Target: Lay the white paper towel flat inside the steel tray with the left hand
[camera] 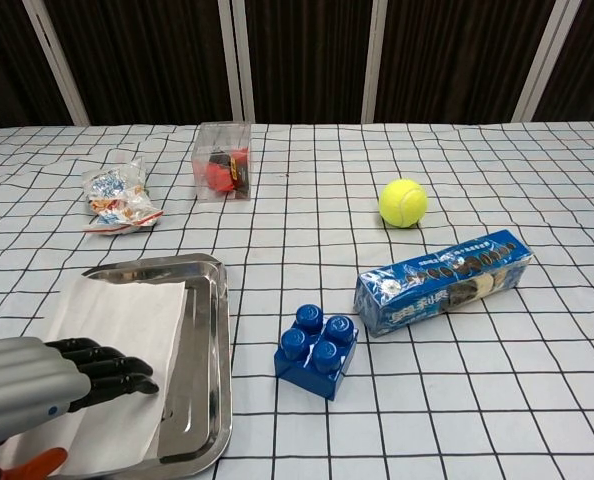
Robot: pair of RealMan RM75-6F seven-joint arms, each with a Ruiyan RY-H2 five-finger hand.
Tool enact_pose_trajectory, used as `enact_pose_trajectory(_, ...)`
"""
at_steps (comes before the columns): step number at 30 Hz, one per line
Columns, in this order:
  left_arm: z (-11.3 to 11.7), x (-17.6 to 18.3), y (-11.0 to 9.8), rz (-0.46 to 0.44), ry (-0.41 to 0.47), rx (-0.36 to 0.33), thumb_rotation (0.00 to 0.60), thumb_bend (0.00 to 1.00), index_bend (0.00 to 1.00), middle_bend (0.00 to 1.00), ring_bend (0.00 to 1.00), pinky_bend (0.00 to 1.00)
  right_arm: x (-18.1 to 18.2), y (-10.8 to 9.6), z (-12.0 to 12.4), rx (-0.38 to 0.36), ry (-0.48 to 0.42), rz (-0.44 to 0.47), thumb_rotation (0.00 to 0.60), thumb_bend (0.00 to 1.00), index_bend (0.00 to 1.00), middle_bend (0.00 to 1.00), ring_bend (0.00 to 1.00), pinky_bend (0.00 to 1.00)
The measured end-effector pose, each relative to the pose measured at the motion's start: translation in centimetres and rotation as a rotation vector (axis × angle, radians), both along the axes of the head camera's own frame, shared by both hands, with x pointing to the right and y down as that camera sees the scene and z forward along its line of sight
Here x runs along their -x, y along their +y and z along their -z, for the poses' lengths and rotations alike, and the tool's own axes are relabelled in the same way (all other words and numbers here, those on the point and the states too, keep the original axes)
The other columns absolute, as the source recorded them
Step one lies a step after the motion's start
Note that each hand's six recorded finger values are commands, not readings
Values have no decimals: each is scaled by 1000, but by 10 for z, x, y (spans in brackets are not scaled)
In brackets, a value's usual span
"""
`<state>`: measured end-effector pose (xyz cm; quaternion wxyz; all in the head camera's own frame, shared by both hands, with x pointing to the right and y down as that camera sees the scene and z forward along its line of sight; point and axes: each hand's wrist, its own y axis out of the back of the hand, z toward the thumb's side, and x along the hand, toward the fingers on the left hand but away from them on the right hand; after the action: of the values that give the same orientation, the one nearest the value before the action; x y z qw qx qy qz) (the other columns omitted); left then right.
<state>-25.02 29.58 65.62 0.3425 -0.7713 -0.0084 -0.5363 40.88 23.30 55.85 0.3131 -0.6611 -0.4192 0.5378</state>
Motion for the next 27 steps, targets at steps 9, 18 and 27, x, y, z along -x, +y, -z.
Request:
enact_pose_trajectory(9, 0, -15, -5, 86, 12, 10, 600, 600, 0, 0, 0, 0, 0, 0, 0, 2, -1, 0, 600, 313, 0, 0, 0, 0)
enact_pose_trajectory(18, -1, -27, -9, 145, 19, 21, 600, 600, 0, 0, 0, 0, 0, 0, 0, 2, -1, 1, 600, 313, 0, 0, 0, 0)
enact_pose_trajectory(27, -1, -40, -10, 195, 33, 39, 600, 600, 0, 0, 0, 0, 0, 0, 0, 3, -2, 1, 600, 313, 0, 0, 0, 0)
